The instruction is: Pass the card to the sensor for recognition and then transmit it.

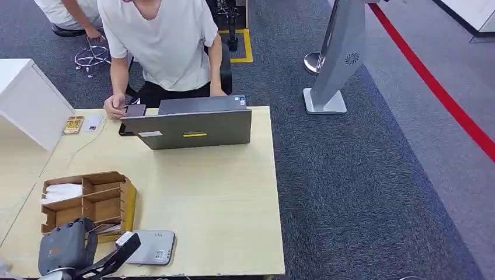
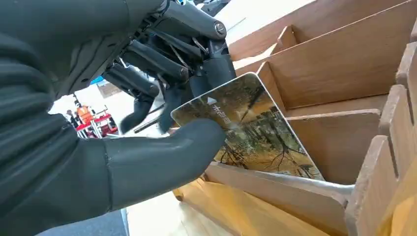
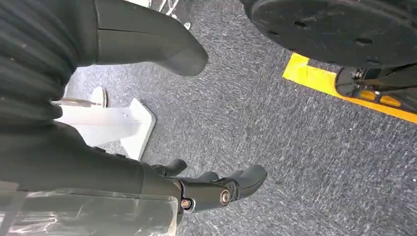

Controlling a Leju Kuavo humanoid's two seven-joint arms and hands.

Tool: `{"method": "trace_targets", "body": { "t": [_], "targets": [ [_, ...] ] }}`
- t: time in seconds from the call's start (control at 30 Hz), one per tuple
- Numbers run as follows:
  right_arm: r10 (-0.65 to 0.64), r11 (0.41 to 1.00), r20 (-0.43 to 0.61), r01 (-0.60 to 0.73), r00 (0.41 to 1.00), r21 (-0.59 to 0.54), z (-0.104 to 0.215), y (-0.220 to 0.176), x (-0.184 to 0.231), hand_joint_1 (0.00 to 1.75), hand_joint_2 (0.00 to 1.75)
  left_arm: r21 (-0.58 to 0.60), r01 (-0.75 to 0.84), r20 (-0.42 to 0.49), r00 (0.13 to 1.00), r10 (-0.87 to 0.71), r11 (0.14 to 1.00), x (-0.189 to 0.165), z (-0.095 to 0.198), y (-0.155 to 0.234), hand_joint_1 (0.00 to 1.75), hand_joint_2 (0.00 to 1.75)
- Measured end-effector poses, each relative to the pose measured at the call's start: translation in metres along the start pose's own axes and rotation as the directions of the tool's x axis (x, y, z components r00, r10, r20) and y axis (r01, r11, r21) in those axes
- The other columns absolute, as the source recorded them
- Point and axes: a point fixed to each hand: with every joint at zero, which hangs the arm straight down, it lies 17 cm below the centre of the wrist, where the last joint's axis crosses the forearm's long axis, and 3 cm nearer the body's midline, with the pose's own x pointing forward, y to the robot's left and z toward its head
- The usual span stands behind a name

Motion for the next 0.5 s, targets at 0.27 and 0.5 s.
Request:
{"method": "trace_targets", "body": {
  "t": [0.27,0.5],
  "targets": [
    [-0.021,1.000,0.002,0.021,1.000,0.001,-0.001,0.001,0.001,0.00,1.75,0.006,0.005,-0.024,1.000,-0.005,1.000,-0.007,0.000,0.001,1.75,1.75],
    [-0.022,1.000,-0.022,0.022,1.000,0.011,0.000,0.003,-0.005,0.00,1.75,-0.035,0.025,-0.029,0.999,-0.026,0.999,-0.002,0.002,0.023,1.75,1.75]
  ]
}}
